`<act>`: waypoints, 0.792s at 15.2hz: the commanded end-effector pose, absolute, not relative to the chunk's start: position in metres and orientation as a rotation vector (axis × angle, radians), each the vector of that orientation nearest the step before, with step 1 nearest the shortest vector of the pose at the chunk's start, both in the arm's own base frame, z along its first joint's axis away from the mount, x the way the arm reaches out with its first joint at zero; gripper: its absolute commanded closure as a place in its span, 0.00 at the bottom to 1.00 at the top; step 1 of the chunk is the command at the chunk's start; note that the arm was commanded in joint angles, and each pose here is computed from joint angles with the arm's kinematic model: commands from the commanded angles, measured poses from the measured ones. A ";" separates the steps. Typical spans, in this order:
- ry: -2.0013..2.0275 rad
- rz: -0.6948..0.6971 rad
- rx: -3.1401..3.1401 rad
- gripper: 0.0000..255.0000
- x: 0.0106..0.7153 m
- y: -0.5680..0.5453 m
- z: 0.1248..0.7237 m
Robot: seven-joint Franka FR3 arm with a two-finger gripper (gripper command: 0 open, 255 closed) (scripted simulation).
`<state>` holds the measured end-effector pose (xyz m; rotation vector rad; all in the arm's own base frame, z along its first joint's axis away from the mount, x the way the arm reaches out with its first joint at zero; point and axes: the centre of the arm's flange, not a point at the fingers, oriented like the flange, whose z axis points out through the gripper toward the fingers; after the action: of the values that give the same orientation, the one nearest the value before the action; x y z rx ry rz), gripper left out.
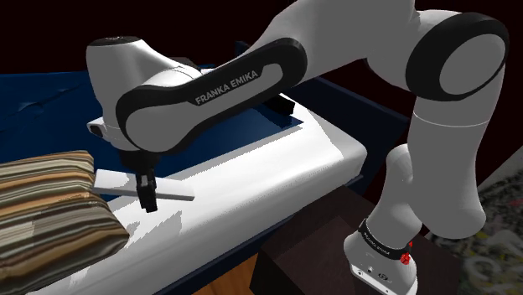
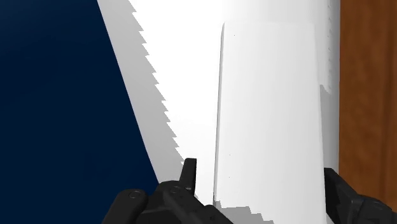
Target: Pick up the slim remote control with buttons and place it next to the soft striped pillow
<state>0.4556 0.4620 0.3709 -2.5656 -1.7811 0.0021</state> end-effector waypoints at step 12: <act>-1.780 0.019 -2.569 0.00 0.456 0.462 0.416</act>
<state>0.4561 0.4624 0.4156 -2.5690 -1.7803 0.0187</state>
